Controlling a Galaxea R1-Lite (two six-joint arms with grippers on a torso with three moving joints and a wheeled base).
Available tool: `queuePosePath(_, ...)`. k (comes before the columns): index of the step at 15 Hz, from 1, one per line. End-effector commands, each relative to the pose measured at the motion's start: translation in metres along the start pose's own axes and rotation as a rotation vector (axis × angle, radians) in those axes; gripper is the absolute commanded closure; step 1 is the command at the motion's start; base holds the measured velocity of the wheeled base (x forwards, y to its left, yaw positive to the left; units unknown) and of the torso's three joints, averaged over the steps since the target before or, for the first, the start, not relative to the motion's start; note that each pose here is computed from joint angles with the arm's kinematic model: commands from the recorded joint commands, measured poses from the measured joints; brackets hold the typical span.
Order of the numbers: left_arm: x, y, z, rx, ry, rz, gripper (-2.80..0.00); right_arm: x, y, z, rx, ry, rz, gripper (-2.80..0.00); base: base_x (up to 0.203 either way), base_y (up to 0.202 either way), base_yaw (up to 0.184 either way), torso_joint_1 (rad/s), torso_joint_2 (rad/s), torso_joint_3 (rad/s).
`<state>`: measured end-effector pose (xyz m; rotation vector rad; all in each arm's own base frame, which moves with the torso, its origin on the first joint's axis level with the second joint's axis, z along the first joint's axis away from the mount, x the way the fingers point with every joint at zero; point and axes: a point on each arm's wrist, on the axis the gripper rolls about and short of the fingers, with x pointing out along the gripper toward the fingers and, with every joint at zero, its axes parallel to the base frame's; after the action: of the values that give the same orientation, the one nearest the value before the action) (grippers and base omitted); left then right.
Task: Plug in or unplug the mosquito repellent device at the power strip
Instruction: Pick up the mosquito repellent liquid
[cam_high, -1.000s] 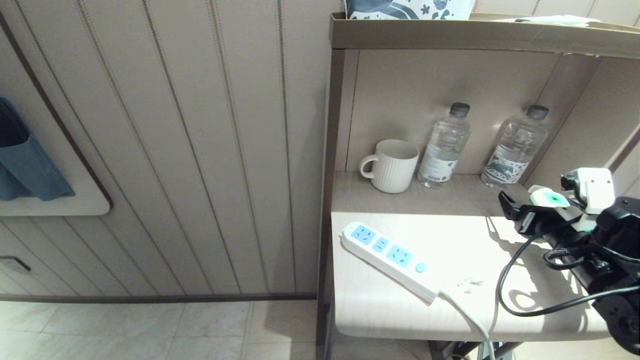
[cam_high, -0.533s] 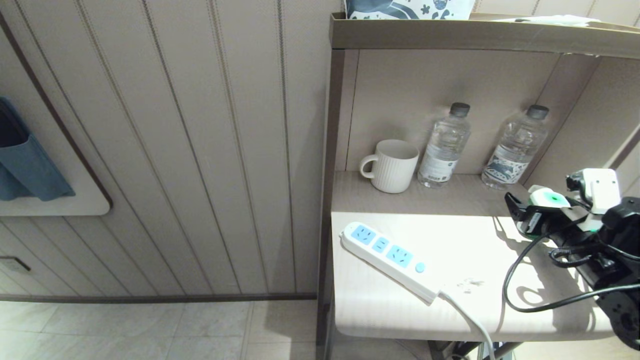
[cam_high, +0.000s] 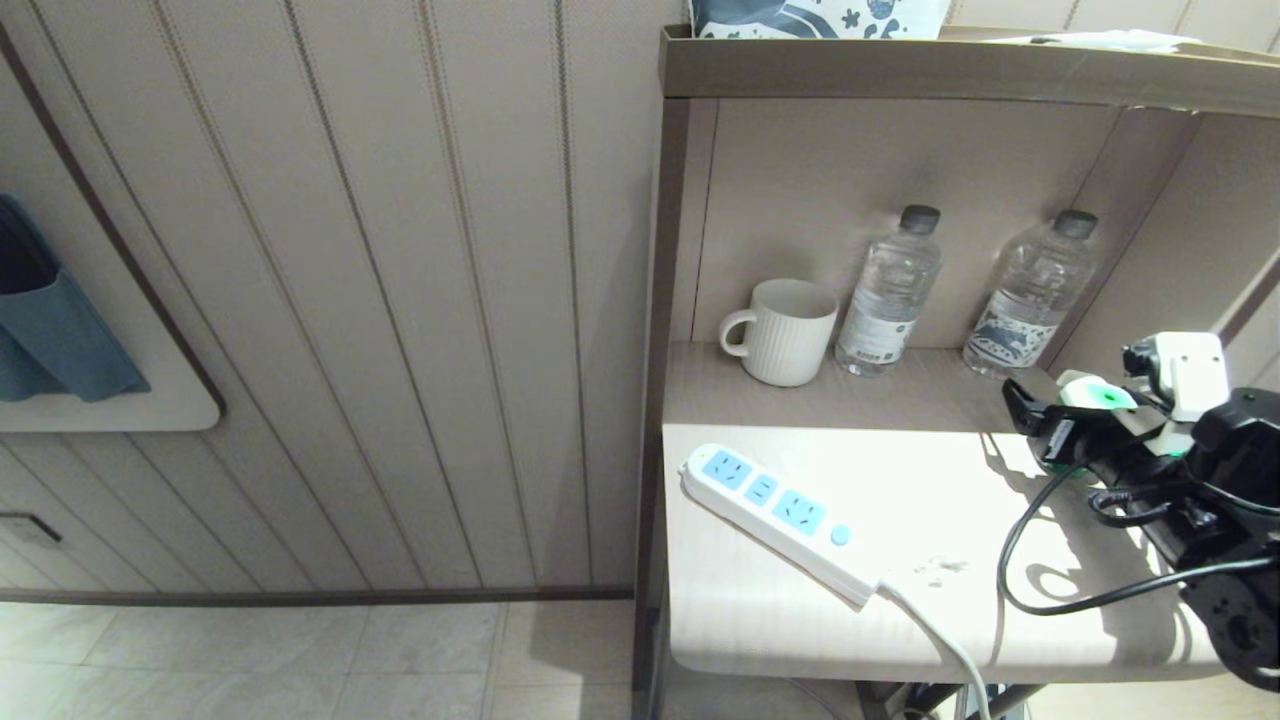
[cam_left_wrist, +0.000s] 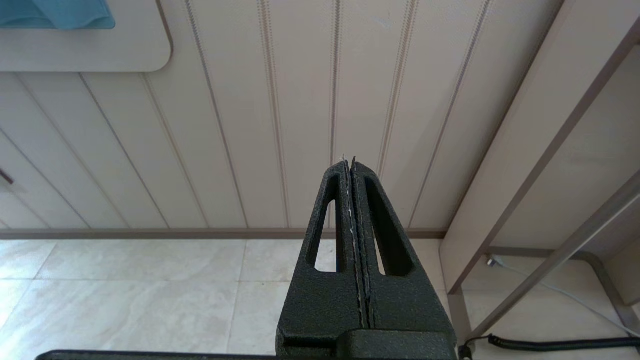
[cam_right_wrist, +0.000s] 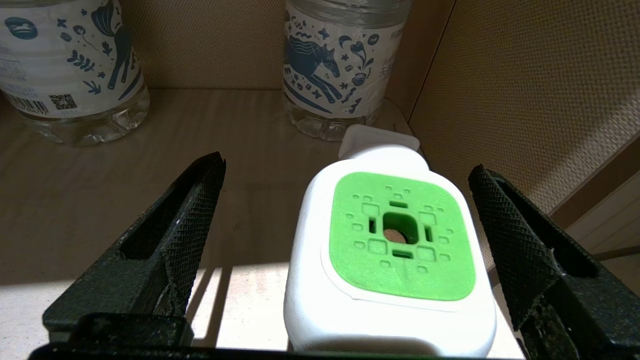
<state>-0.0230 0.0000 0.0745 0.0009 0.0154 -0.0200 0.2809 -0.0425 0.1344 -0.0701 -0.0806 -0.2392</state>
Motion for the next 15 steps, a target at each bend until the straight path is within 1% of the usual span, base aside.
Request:
queuePosePath(1, 0.000, 0.000, 0.000, -0.001, 0.002, 0.000, 0.00, -0.001, -0.001, 0.004, 0.003, -0.042, -0.003, -2.80, 0.000, 0.000, 0.000, 0.000, 0.00, 0.000)
queuePosePath(5, 0.000, 0.000, 0.000, -0.001, 0.002, 0.000, 0.00, -0.001, -0.002, 0.003, 0.017, -0.040, 0.005, -2.80, 0.000, 0.000, 0.000, 0.000, 0.00, 0.000)
queuePosePath(7, 0.000, 0.000, 0.000, 0.000, 0.001, 0.000, 0.00, 0.000, -0.009, 0.004, 0.040, -0.047, 0.013, -2.80, 0.000, 0.000, 0.000, 0.000, 0.00, 0.000)
queuePosePath(9, 0.000, 0.000, 0.000, -0.001, 0.001, 0.000, 0.00, 0.001, -0.011, 0.005, 0.051, -0.052, 0.032, -2.80, 0.000, 0.000, 0.000, 0.000, 0.00, 0.000)
queuePosePath(15, 0.000, 0.000, 0.000, -0.001, 0.001, 0.000, 0.00, 0.005, -0.012, 0.006, 0.048, -0.047, 0.041, -2.80, 0.000, 0.000, 0.000, 0.000, 0.00, 0.000)
